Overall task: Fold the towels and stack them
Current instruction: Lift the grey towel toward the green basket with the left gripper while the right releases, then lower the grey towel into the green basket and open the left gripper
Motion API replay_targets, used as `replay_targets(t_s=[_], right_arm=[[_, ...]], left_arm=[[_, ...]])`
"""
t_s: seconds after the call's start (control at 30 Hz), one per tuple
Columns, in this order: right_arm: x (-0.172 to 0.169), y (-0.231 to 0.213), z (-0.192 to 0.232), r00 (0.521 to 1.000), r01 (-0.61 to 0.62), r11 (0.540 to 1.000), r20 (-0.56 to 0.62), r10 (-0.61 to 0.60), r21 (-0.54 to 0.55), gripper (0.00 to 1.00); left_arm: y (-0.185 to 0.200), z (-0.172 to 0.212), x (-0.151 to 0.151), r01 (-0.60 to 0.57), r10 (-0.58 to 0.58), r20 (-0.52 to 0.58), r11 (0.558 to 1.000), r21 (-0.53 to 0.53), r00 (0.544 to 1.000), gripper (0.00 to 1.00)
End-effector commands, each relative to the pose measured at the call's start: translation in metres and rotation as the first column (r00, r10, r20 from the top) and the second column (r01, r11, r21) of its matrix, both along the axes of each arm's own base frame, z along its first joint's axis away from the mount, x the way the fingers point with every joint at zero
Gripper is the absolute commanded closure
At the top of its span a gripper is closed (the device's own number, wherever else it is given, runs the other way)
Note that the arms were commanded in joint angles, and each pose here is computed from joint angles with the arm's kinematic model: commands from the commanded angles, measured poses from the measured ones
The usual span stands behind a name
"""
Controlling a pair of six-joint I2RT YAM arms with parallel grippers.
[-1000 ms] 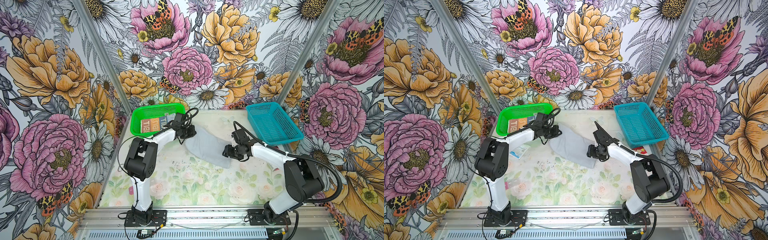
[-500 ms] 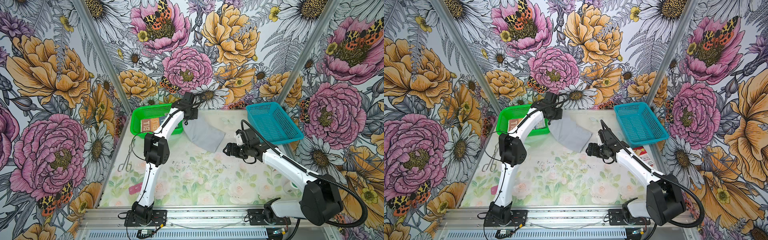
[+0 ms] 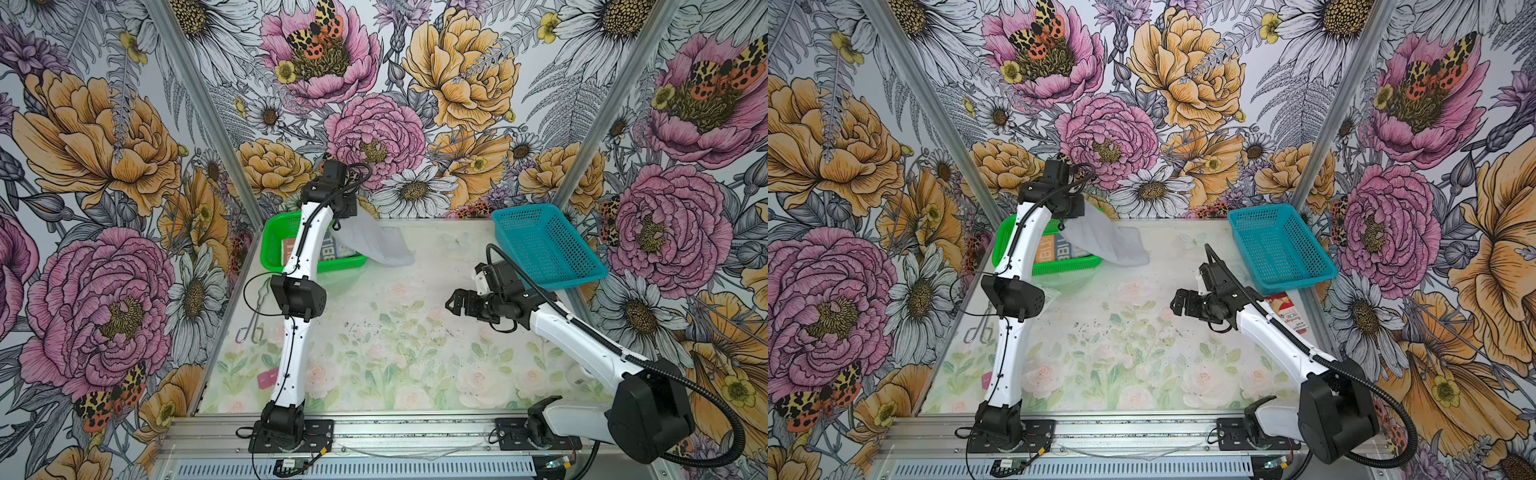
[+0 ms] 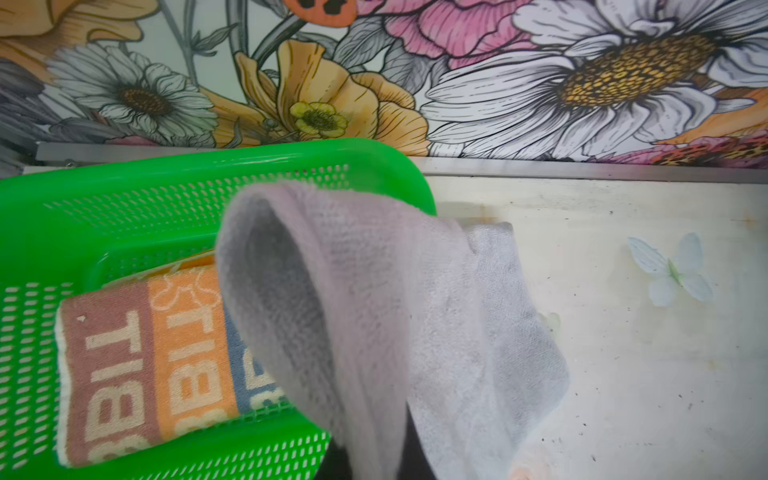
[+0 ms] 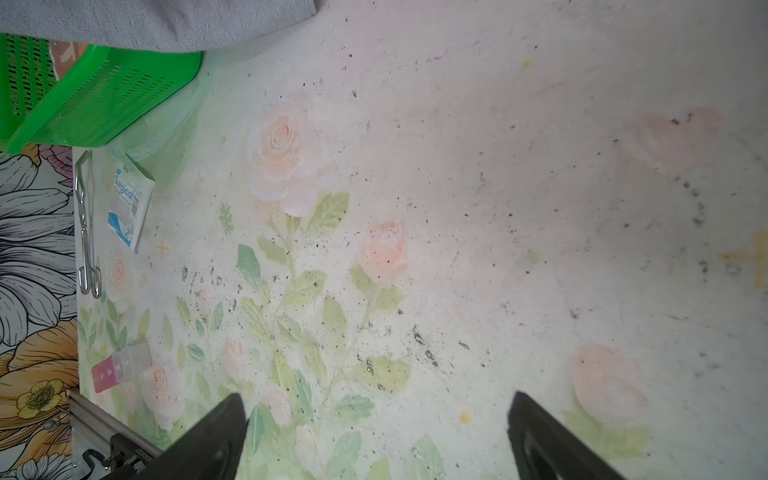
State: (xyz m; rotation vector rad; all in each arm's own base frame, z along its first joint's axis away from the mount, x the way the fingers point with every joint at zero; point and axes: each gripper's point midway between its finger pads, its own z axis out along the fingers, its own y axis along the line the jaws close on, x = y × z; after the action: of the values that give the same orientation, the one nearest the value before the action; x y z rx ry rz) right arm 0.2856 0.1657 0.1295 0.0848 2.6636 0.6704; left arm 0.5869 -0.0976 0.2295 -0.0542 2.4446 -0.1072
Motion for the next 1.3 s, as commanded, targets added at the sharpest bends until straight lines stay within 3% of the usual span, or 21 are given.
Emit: replay_targets(t_s=[0.0,0.67,0.97,1.27], right_arm=[[0.000,0.005,0.011,1.000,-0.007,1.000,0.027,0.007,0.018,0.01],[-0.001,0.018,0.008,1.000,-0.016,1.000,-0.003,0.016,0.003,0.01],[0.000,0.025,0.000,0.999,-0.034,0.999,-0.026,0.034,-0.014,0.01],[0.002,0.030,-0.006,0.998,-0.047,0.998,-0.041,0.045,-0.030,0.01]], left_arm=[[0.019,0.002,0.000,-0.008,0.008,-0.006,1.000,-0.001,1.000,1.00],[0.125,-0.025,0.015,-0.140,0.140,-0.035,0.990,0.001,0.990,1.00],[0.154,-0.042,0.019,-0.193,0.194,-0.047,0.981,0.028,0.980,1.00],[0.168,-0.035,0.016,-0.222,0.224,-0.039,0.974,0.035,0.974,1.00]])
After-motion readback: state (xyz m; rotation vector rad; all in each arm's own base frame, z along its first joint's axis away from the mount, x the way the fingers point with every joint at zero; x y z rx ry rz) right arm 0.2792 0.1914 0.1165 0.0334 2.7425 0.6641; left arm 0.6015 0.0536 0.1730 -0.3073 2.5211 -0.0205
